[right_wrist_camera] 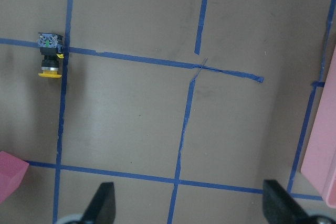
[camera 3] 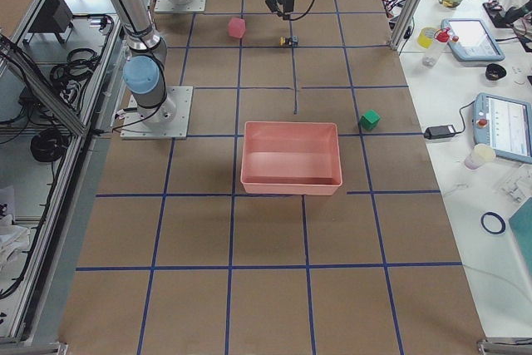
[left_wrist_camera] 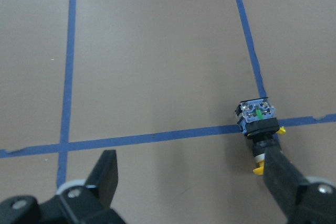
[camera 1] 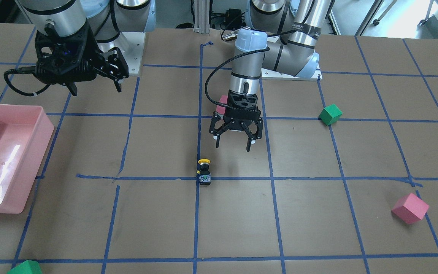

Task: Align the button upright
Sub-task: 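Grasp the lying switch with the left gripper, then rotate the switch upright with the left gripper and set it down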

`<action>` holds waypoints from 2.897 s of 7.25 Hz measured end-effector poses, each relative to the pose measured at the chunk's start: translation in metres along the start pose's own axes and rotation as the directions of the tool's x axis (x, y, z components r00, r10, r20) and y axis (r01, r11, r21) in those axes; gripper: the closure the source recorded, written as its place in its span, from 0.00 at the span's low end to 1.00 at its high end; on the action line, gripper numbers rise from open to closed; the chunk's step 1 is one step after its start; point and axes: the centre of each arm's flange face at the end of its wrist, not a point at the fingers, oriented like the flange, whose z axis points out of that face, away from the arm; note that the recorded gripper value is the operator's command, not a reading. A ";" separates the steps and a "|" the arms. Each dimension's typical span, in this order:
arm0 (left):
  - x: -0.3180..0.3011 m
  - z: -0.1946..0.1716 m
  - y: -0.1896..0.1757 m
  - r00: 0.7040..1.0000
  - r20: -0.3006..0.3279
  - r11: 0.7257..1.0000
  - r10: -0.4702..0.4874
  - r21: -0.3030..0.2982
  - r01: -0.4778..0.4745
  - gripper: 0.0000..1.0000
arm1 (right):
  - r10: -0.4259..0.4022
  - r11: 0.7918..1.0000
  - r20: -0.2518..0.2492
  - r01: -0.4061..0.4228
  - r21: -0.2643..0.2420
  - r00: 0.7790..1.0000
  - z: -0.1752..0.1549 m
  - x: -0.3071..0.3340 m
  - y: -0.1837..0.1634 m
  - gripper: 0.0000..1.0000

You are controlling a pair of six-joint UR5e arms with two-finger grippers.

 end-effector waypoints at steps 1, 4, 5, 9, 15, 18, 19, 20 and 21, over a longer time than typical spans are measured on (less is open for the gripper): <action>0.010 0.015 0.008 0.999 0.002 0.999 -0.035 0.001 0.035 0.02 | -0.001 1.000 0.002 0.001 0.016 1.000 0.000 0.000 -0.002 0.00; 0.059 0.055 0.024 0.998 0.026 0.998 -0.065 0.004 0.065 0.02 | -0.005 1.000 0.003 0.005 0.026 1.000 0.001 0.000 -0.003 0.00; 0.065 0.066 0.027 0.998 0.028 0.998 -0.059 0.010 0.059 0.02 | -0.005 1.000 0.002 0.005 0.026 1.000 0.001 0.000 -0.003 0.00; 0.067 0.090 0.043 0.999 0.048 0.999 -0.009 0.042 0.007 0.25 | -0.004 1.000 0.000 0.004 0.026 1.000 0.002 0.000 -0.003 0.00; 0.072 0.085 0.039 1.000 0.022 0.999 -0.001 0.047 0.000 0.85 | -0.004 1.000 0.000 0.004 0.027 1.000 0.001 0.001 -0.004 0.00; 0.082 0.075 -0.008 0.998 0.063 0.999 0.017 -0.034 -0.014 0.85 | -0.008 1.000 -0.001 0.008 0.028 1.000 0.001 0.001 -0.004 0.00; 0.085 0.071 -0.038 0.995 0.095 0.995 0.019 -0.104 -0.009 0.85 | -0.009 1.000 -0.002 0.009 0.027 1.000 0.001 0.001 -0.004 0.00; 0.082 0.066 -0.070 0.992 0.124 0.982 0.023 -0.187 0.001 0.85 | -0.009 1.000 -0.002 0.009 0.027 1.000 0.001 0.002 -0.004 0.00; 0.076 0.060 -0.096 0.991 0.132 0.962 0.030 -0.274 0.007 0.85 | -0.009 1.000 -0.002 0.010 0.027 1.000 0.001 0.002 -0.004 0.00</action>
